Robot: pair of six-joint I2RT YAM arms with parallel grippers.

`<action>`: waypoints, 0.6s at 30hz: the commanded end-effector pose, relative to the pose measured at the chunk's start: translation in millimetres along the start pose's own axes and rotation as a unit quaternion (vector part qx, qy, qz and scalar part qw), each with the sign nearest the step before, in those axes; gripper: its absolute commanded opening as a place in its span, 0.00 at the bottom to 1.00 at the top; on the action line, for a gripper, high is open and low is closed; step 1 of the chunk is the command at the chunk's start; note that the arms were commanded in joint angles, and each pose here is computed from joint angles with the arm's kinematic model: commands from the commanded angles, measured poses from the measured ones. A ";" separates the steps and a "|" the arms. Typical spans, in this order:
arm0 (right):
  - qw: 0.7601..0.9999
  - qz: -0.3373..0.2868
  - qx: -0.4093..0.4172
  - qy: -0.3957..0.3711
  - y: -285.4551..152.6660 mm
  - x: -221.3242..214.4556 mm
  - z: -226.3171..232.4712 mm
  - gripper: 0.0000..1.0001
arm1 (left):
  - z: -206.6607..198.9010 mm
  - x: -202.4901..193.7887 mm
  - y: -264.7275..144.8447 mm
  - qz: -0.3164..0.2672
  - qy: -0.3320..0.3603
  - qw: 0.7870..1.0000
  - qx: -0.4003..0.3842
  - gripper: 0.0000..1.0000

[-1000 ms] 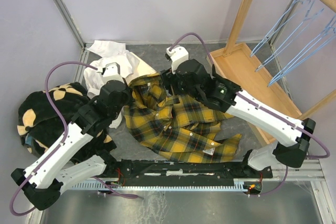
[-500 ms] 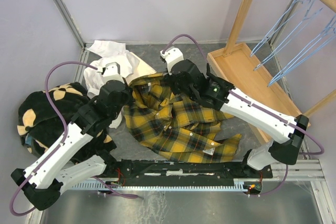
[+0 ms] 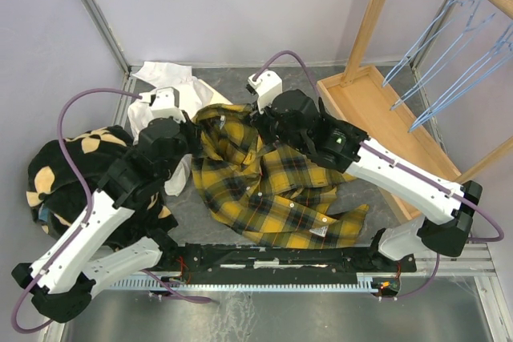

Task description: Place the shirt on the hanger

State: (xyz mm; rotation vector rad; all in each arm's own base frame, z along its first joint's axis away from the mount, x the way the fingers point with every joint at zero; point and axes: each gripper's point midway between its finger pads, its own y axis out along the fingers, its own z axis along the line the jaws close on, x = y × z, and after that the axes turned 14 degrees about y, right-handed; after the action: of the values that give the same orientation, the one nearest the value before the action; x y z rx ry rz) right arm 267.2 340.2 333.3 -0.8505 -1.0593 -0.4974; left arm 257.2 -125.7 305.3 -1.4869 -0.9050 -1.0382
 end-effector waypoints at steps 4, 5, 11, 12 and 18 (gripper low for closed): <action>0.990 -0.133 0.055 0.015 -34.7 99.3 27.2 0.00 | 11.9 109.7 -32.6 -0.114 0.055 0.992 0.020 0.03; 0.987 -0.150 0.056 0.016 -39.5 111.9 28.7 0.00 | 12.2 120.9 -35.2 -0.123 0.059 0.990 0.023 0.03; 0.960 -0.273 0.066 -0.013 -90.9 206.9 37.7 0.00 | 19.5 206.0 -67.6 -0.211 0.060 0.975 0.042 0.03; 0.954 -0.291 0.071 -0.017 -102.7 222.1 39.9 0.00 | 21.3 226.3 -80.3 -0.236 0.053 0.969 0.041 0.03; 0.919 -0.382 0.095 -0.030 -165.0 286.7 47.4 0.00 | 30.5 303.4 -142.5 -0.339 0.038 0.940 0.025 0.03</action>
State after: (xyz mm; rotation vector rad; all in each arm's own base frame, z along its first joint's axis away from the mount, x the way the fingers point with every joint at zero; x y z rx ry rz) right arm 261.9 320.2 593.4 -0.3855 -1.3618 -0.8721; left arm 260.7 -102.2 558.7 -1.2232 -1.2323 -1.4232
